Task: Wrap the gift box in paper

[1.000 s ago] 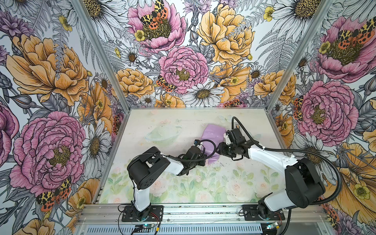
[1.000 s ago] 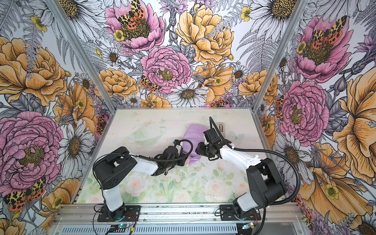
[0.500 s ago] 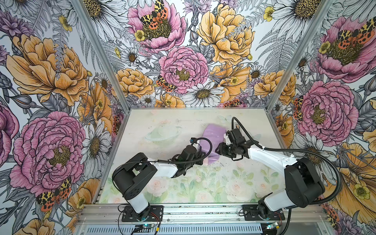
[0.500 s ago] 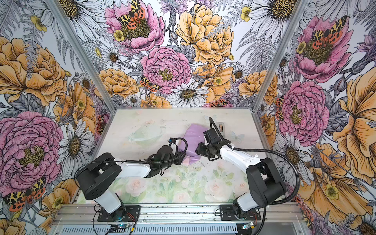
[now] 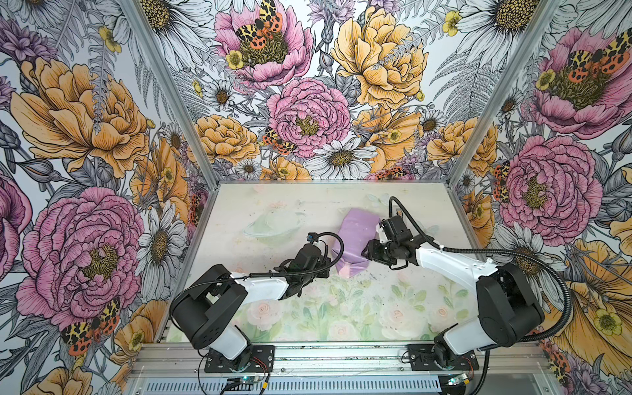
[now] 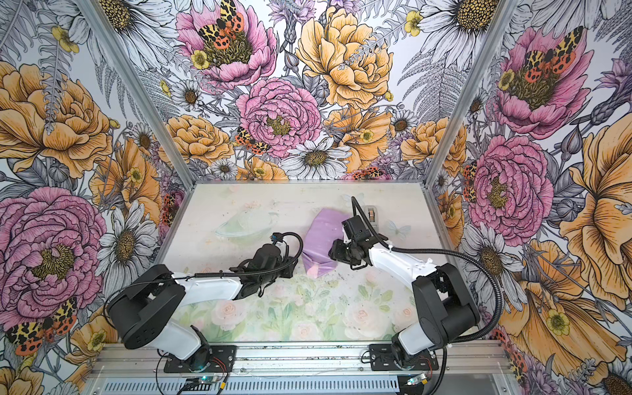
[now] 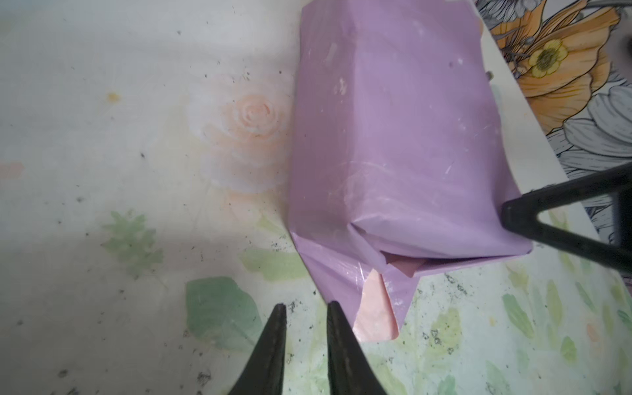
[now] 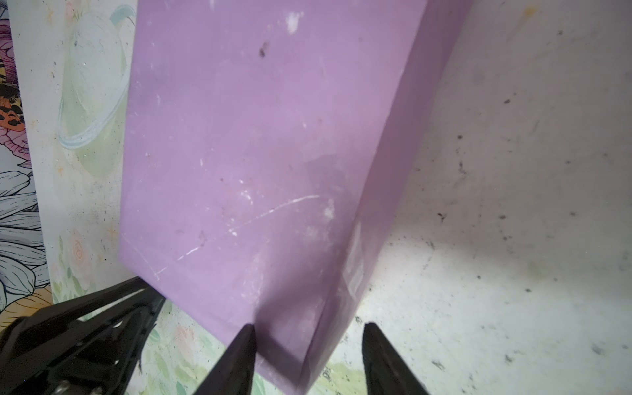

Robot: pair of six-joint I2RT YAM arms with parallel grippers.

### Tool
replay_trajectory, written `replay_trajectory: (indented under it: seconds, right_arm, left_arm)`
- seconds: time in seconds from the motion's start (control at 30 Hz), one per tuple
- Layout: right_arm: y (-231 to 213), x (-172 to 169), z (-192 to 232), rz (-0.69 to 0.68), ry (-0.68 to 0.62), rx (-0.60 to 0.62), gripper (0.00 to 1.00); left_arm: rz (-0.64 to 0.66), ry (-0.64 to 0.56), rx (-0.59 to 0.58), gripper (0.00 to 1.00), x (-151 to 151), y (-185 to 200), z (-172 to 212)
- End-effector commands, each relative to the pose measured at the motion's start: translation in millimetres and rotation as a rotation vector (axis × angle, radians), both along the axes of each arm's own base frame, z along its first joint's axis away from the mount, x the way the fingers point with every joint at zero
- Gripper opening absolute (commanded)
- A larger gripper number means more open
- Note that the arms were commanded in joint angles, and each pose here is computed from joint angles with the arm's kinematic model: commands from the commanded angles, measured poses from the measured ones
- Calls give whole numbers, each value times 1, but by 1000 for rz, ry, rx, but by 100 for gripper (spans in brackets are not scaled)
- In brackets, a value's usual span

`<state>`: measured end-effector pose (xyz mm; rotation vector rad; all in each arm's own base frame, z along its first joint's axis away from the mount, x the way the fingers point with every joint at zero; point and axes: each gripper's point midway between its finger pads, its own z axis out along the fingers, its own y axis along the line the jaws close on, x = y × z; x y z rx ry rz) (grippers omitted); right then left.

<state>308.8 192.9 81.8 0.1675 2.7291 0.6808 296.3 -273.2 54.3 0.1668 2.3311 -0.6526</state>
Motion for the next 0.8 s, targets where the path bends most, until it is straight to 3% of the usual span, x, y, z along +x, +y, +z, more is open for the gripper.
replay_trajectory:
  seconds: [0.0, 0.77]
  right_arm:
    - [-4, 4, -4, 0, -4, -29, 52]
    - [-6, -3, -11, 0, 21, -30, 51]
  left_arm:
    - [-72, 1, -10, 21, 0, -20, -1]
    - [-126, 0, -50, 17, 27, -66, -26]
